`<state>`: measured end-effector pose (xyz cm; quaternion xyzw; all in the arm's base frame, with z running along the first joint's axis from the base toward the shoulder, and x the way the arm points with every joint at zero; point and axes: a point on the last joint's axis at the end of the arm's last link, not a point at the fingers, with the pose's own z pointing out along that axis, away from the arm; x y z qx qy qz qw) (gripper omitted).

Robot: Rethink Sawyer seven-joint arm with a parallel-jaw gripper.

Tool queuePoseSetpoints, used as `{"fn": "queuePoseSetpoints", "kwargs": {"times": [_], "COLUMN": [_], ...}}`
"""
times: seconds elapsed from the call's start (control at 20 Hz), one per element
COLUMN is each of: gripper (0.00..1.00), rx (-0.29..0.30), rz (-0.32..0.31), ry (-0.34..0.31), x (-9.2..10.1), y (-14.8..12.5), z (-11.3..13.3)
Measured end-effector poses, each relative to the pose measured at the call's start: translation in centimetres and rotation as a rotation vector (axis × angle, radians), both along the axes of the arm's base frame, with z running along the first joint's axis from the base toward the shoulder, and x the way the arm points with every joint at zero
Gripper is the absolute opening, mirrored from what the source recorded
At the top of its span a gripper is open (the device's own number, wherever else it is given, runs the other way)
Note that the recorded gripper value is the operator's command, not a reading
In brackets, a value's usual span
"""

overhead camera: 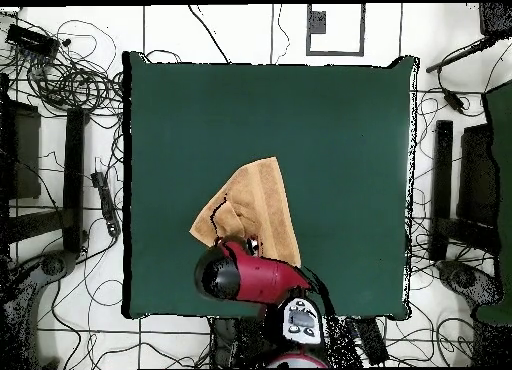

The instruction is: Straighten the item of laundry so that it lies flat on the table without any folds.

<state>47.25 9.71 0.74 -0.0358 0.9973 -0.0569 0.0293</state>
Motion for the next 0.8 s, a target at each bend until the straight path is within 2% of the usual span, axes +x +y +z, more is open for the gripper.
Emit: {"fn": "queuePoseSetpoints", "kwargs": {"times": [0.35, 0.55, 0.8], "gripper": [1.00, 1.00, 1.00], "rx": [0.005, 0.006, 0.002], "rz": [0.002, 0.018, 0.028], "ry": [0.058, 0.100, 0.105], "x": [-3.3, -6.1, -8.1], "y": [1.0, 1.9, 2.3], "z": [-0.2, -0.5, -1.3]}}
